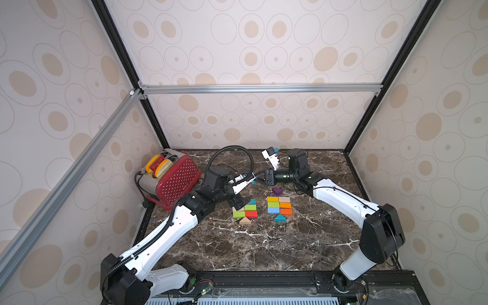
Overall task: Assemble a piece of candy with building blocks
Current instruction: Place the building block at the center of the board.
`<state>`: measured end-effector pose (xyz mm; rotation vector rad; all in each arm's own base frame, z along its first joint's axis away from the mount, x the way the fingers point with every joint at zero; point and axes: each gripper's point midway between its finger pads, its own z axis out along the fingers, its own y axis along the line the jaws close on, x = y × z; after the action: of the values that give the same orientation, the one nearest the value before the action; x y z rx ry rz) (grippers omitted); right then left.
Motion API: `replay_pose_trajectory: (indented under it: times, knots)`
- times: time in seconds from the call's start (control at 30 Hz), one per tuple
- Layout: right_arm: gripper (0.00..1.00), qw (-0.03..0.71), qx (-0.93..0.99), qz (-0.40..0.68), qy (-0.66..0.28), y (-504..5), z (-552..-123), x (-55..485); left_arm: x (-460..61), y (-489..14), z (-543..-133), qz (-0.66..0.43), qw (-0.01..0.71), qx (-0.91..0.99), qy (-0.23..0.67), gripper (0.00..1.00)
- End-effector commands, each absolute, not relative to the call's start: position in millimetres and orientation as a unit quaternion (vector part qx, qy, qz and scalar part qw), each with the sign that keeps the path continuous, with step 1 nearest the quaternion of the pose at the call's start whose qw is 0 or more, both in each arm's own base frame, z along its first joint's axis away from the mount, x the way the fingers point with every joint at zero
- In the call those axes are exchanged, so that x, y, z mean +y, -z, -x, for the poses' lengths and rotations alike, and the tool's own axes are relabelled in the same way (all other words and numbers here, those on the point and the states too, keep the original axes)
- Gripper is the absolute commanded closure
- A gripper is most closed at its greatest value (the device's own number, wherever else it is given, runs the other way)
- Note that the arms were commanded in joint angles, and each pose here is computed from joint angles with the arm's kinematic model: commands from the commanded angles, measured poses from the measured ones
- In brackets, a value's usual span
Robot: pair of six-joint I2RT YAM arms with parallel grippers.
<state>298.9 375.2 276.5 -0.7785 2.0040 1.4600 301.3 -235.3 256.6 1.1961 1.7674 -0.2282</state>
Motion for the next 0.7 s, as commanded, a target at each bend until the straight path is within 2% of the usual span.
replay_pose_trajectory:
  times: [0.0,0.4,0.67]
  knots:
    - [0.74,0.261,0.732,0.293,-0.557,-287,-291,374,-255,-289,-309,-0.520,0.527,0.665,0.098,0.01]
    - [0.74,0.246,0.737,0.301,-0.553,-280,-284,372,-266,-291,-326,-0.520,0.543,0.652,0.095,0.02]
    - [0.74,0.242,0.739,0.303,-0.551,-279,-284,372,-272,-291,-329,-0.522,0.535,0.656,0.107,0.11]
